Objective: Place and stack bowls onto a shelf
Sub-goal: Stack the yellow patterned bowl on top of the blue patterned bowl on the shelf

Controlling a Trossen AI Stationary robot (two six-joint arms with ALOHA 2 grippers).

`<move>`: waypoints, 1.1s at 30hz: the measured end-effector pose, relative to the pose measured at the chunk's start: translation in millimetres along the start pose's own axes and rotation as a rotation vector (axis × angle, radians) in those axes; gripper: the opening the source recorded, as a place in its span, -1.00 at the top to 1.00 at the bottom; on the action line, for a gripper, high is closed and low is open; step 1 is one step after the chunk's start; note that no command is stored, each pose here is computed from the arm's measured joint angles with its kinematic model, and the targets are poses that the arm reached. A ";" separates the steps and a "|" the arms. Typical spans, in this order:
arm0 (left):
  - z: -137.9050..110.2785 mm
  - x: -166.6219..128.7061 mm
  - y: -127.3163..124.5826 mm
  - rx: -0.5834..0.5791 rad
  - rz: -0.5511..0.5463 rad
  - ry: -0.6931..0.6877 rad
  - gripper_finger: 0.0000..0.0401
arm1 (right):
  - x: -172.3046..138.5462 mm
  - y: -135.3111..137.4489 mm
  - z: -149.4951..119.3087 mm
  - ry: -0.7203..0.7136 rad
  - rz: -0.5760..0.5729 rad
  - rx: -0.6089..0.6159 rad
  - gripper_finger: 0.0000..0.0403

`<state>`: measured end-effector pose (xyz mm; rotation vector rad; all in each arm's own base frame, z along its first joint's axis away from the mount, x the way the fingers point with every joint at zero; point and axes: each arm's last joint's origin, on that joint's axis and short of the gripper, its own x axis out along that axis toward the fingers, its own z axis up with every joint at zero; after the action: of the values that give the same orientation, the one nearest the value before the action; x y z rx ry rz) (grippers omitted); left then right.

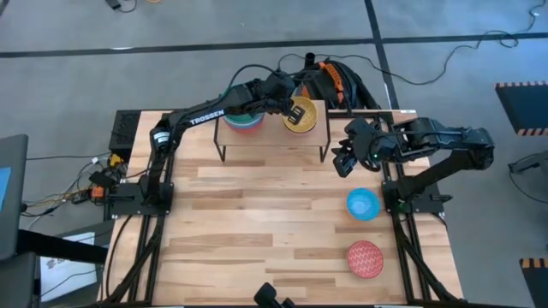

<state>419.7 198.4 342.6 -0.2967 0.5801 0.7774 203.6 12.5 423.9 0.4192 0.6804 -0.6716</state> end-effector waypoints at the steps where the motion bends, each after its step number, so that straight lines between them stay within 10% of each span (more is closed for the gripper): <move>1: -0.1 0.0 0.0 0.001 0.000 0.001 0.84 | 0.3 -0.4 0.4 0.000 -0.002 0.002 0.05; 18: 25.6 -24.2 0.8 -0.003 -0.001 -0.093 0.64 | 5.8 -7.1 6.1 -0.004 -0.042 0.038 0.05; 33: 0.4 -8.0 1.0 0.015 -0.032 0.060 0.69 | 7.7 -10.5 8.9 -0.008 -0.056 0.060 0.05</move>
<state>414.6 194.7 347.7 -0.3154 0.6359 0.7353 204.8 -3.3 423.4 0.4535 0.6678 -0.7477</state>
